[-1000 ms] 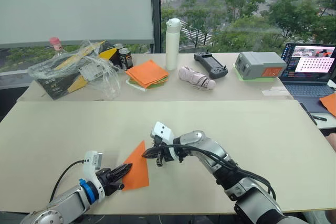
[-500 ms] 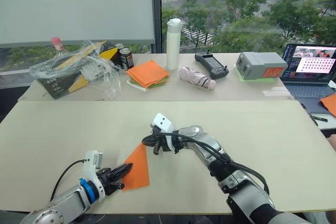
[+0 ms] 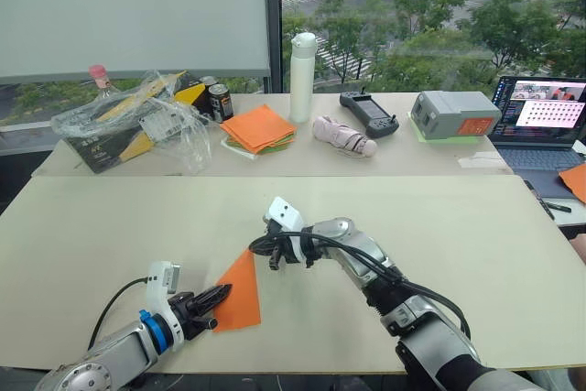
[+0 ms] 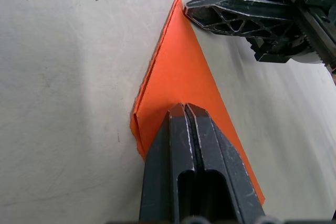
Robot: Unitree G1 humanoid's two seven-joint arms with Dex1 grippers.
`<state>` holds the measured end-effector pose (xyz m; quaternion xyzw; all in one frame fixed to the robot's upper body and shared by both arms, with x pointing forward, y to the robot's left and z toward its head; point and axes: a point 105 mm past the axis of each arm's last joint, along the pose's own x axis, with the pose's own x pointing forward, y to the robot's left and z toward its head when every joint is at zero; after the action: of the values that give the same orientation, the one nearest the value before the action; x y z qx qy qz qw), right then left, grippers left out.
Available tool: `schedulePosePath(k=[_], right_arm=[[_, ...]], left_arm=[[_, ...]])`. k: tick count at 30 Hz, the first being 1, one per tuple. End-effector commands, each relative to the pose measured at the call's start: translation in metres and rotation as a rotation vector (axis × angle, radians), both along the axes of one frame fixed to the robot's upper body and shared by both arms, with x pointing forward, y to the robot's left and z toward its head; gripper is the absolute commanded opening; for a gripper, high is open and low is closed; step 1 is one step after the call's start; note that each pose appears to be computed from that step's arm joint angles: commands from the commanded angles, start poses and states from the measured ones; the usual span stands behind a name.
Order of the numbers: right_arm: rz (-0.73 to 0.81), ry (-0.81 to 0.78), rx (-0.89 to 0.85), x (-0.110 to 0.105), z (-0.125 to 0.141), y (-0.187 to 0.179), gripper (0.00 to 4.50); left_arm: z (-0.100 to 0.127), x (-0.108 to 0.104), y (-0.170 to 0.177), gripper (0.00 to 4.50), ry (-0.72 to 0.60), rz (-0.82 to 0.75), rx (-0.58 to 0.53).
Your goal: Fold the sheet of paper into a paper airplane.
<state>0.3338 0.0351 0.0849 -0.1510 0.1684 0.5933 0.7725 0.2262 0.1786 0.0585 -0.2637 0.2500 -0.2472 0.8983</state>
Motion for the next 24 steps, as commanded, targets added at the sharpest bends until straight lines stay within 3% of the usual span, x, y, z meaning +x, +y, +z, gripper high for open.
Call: schedulePosePath(k=[1,9,24], right_arm=[[0.077,-0.017,-0.03,-0.013,-0.005,0.004,0.0],[0.139,-0.072,-0.054,-0.021,-0.007,0.007,0.0],[0.175,-0.152,-0.006,-0.027,0.018,0.007,0.0]], left_arm=[[-0.008,-0.002,0.005,0.02,0.035,0.022,0.023],[-0.007,-0.002,0.005,0.02,0.033,0.025,0.023],[-0.008,-0.002,0.005,0.02,0.034,0.027,0.02]])
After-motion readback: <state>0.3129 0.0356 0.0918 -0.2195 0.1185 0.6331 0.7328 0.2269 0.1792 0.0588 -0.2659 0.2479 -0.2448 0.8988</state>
